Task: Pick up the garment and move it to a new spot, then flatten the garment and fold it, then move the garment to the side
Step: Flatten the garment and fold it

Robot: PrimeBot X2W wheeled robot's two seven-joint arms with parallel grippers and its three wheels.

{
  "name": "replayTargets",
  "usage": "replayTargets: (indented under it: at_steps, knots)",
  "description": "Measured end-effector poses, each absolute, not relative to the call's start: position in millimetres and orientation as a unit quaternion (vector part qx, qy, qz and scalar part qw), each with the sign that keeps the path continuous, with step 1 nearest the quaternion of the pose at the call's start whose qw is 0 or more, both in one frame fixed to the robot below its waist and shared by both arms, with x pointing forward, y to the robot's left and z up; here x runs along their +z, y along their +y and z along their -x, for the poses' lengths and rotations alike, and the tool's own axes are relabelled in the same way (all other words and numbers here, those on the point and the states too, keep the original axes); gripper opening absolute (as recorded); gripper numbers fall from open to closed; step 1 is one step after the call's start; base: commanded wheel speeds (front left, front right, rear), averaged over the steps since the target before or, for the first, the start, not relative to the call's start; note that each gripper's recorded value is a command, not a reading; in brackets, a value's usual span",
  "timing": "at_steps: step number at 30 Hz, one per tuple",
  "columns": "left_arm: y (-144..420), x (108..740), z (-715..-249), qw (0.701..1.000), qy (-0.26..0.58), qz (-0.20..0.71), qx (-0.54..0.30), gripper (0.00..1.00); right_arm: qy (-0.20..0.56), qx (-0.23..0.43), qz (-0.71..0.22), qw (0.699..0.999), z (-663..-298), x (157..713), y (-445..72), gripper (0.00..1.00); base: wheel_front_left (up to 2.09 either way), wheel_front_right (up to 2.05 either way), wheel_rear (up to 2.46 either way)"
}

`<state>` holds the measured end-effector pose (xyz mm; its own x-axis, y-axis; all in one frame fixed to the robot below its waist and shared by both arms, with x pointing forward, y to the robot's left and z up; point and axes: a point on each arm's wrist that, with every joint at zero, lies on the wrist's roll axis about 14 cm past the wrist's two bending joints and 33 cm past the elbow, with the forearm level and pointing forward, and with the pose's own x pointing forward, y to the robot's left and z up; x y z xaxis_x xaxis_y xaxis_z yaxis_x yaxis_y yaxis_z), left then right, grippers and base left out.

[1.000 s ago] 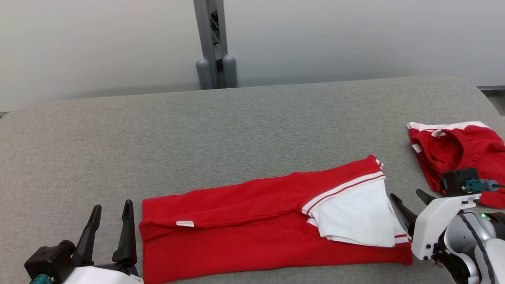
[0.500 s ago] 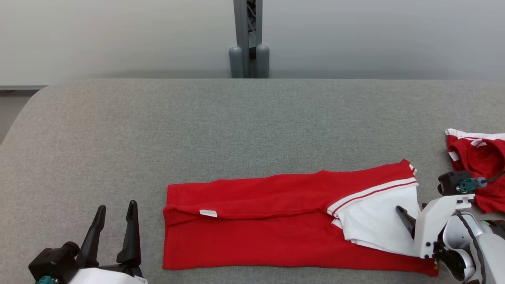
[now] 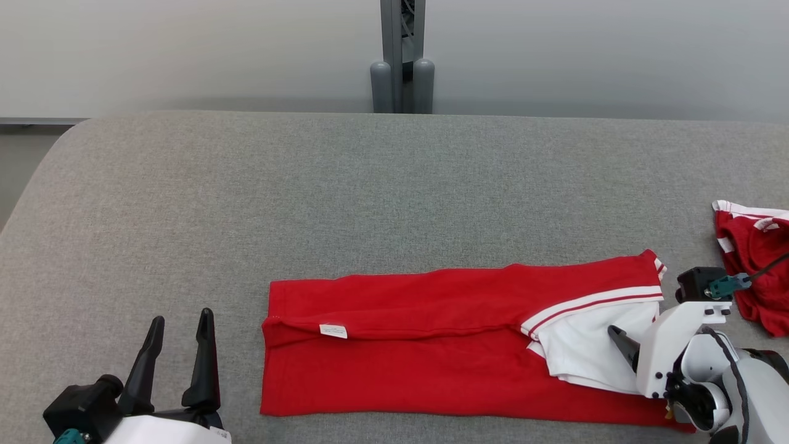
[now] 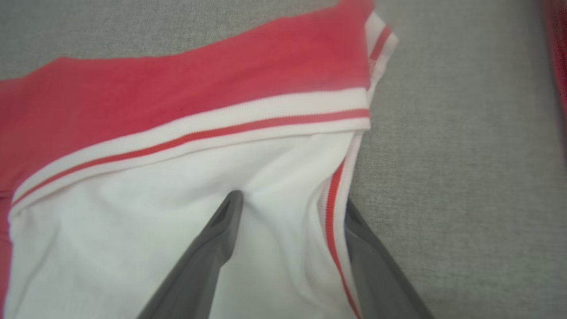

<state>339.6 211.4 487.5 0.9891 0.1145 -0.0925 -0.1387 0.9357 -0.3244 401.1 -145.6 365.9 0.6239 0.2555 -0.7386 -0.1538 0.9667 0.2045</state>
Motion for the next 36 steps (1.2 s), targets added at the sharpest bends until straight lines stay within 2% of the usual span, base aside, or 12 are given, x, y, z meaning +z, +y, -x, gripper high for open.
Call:
replayTargets:
  at_steps: [1,2,3,8,16,24,29,36]
  knots:
    - [211.7,487.6,-339.8,0.983,0.036,0.167,0.065,1.00,0.417,0.119,-0.058,0.899,-401.2,366.3,-143.1,0.49,0.00,0.00,0.00]
    - [211.9,488.0,-340.1,0.983,0.035,0.167,0.065,1.00,0.416,0.123,-0.053,0.899,-401.2,366.6,-141.2,0.41,0.00,0.00,0.00]
    - [211.6,487.9,-340.4,0.983,0.035,0.167,0.065,1.00,0.416,0.126,-0.049,0.899,-400.6,366.3,-140.0,0.41,0.00,0.00,0.00]
    - [209.7,487.2,-342.0,0.983,0.036,0.168,0.062,1.00,0.411,0.129,-0.035,0.902,-400.5,365.5,-141.4,0.00,0.00,0.00,0.00]
    - [200.8,487.0,-349.9,0.984,0.037,0.169,0.048,1.00,0.378,0.103,-0.034,0.920,-407.4,377.5,-161.7,0.00,0.00,0.00,0.00]
    - [180.8,490.7,-360.1,0.984,0.032,0.176,0.019,1.00,0.321,0.058,-0.018,0.945,-414.4,415.8,-212.3,0.00,0.00,0.00,0.00]
    - [167.8,491.8,-366.7,0.983,0.032,0.180,0.001,1.00,0.307,0.035,-0.015,0.951,-408.7,431.8,-235.4,0.00,0.00,0.00,0.00]
    - [158.6,491.8,-370.8,0.983,0.032,0.181,-0.013,1.00,0.288,0.046,-0.020,0.956,-407.0,449.8,-228.1,0.00,0.00,0.00,0.00]
